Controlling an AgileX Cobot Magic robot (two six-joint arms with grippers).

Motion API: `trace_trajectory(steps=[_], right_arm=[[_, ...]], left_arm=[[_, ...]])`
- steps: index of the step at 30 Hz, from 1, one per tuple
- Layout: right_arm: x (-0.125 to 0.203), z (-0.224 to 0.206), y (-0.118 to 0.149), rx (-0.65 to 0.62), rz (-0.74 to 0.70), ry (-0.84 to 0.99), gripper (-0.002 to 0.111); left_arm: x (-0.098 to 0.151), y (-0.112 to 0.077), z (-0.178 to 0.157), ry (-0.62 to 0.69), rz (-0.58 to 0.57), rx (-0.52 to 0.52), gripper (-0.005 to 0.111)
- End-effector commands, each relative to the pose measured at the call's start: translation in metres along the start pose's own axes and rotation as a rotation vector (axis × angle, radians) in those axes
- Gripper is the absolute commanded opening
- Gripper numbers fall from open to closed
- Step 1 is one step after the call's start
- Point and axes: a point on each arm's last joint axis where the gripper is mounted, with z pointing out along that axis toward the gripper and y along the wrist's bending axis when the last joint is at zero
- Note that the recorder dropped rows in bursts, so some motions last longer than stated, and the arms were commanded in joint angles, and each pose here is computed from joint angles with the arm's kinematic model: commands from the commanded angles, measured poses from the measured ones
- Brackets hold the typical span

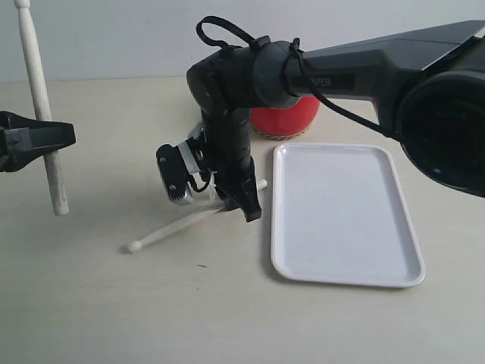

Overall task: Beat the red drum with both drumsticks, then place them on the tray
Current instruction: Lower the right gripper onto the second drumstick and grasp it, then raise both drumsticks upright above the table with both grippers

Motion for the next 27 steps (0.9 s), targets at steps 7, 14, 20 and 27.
trace_trajectory(steps=[7,14,20,27], right_arm=[[0.000,-0.012,-0.001,0.016,0.240,-0.015,0.000],[0.006,-0.084,0.002,0.104,0.515,-0.078,0.000],[0.023,-0.145,0.017,0.120,0.741,-0.097,0.000],[0.055,-0.197,0.030,0.183,0.976,-0.171,0.000]], left_arm=[[-0.002,-0.001,-0.001,-0.011,0.000,0.007,0.000],[-0.003,-0.007,-0.001,-0.019,-0.001,0.079,0.000],[-0.002,-0.012,-0.001,-0.009,0.023,0.135,0.000],[-0.003,-0.013,-0.001,0.025,0.058,0.140,0.000]])
